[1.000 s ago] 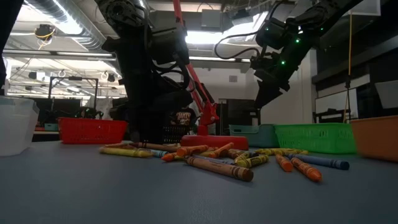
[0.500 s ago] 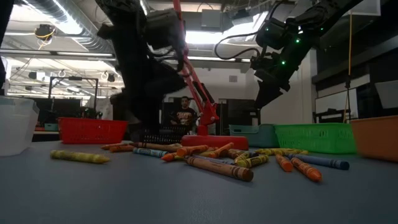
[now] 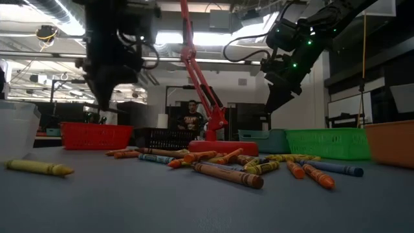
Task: Sort crayons
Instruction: Put the blue crayon into the middle left red bin
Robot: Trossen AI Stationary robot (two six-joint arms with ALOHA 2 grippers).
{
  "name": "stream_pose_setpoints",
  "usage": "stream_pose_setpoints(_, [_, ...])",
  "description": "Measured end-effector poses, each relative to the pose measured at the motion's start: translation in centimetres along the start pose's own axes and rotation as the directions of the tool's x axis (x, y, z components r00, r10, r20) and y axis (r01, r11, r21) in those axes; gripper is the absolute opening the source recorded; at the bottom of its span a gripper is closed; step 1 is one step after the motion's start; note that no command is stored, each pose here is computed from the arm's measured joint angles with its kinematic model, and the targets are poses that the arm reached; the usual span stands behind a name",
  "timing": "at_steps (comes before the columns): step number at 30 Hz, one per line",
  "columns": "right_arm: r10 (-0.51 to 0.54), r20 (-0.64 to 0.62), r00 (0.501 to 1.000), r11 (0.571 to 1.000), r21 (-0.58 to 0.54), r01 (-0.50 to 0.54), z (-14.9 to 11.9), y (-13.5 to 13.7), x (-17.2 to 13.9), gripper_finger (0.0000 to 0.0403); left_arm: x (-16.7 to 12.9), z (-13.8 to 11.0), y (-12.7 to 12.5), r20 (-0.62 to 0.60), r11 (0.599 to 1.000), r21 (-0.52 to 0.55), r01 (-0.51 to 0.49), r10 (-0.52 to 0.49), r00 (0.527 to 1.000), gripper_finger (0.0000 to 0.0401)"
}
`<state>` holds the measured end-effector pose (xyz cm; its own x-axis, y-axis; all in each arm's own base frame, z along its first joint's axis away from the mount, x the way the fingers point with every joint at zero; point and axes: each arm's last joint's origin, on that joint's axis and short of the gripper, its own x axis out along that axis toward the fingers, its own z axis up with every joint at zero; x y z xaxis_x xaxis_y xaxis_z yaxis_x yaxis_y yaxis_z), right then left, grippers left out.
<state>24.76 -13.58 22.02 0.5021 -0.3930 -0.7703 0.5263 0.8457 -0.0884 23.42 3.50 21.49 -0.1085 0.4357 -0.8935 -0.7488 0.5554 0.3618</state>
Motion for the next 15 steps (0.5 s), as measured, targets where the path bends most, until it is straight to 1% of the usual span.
stream_pose_setpoints(3, [0.0, 0.001, 1.0, 1.0, 0.0, 0.0, 0.0, 0.0, 0.0, 0.0099, 0.4, 0.2, 0.9, 0.014, 0.993, 0.007, -0.114, 0.114, 0.993, 0.0004])
stream_pose_setpoints(5, [0.0, 0.001, 1.0, 1.0, 0.0, 0.0, 0.0, 0.0, 0.0, 0.0099, 0.7, 0.6, 1.3, 0.037, 0.988, -0.007, -0.156, 0.157, 0.987, 0.0004])
stream_pose_setpoints(8, [0.0, 0.0, 1.0, 1.0, 0.0, 0.0, 0.0, 0.0, 0.0, 0.0099, 1.0, 1.1, 1.9, 0.034, 0.984, 0.007, -0.179, 0.179, 0.983, 0.0005])
stream_pose_setpoints(15, [0.0, 0.0, 1.0, 1.0, 0.0, 0.0, 0.0, 0.0, 0.0, 0.0099, 1.6, 1.8, 2.9, 0.008, 0.98, -0.033, -0.197, 0.197, 0.98, 0.0006])
